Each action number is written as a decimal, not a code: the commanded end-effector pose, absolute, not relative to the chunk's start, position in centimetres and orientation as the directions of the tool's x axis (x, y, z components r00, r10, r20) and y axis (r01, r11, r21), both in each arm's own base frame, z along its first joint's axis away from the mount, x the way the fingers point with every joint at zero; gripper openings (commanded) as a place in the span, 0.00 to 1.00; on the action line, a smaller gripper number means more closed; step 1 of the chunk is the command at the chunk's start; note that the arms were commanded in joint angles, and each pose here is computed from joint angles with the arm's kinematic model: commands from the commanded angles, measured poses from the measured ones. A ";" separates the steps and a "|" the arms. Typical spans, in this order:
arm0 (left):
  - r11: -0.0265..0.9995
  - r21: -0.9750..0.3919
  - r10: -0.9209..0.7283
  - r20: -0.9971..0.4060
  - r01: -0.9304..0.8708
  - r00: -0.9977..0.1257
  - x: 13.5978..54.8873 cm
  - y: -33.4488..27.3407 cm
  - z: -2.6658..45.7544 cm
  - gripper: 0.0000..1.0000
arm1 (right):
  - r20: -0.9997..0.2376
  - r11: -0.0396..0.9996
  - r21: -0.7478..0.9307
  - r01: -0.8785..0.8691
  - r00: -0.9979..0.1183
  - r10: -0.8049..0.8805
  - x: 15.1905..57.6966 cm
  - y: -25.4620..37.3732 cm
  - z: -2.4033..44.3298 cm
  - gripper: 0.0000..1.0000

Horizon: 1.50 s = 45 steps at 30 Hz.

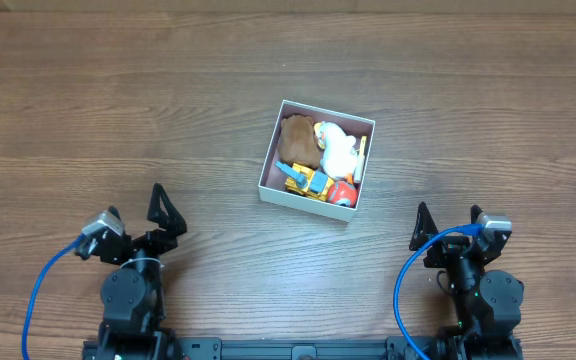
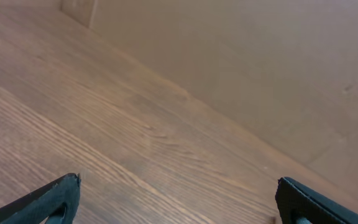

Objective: Pack container

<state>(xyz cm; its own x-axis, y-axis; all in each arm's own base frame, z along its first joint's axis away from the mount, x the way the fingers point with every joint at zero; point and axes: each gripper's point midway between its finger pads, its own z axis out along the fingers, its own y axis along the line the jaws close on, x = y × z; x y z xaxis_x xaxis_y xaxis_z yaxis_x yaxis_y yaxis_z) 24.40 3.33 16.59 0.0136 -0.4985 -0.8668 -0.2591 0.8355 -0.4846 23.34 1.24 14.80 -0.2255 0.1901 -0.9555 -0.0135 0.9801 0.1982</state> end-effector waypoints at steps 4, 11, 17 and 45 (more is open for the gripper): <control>0.817 -0.504 -0.495 -0.862 -0.280 0.109 23.8 4.8 16.4 1.00 | -0.959 0.981 0.195 -0.012 -0.210 0.188 23.4 1.1 15.0 1.00; 0.809 -0.503 -0.491 -0.863 -0.304 0.119 23.7 5.5 16.4 1.00 | -0.960 0.981 0.195 -0.012 -0.209 0.188 23.4 1.1 15.0 1.00; 0.809 -0.503 -0.491 -0.863 -0.304 0.118 23.7 5.5 16.4 1.00 | -0.960 0.981 0.195 -0.013 -0.210 0.188 23.4 1.1 15.0 1.00; 0.809 -0.503 -0.491 -0.863 -0.304 0.118 23.7 5.5 16.4 1.00 | -0.960 0.981 0.195 -0.012 -0.209 0.188 23.4 1.1 15.0 1.00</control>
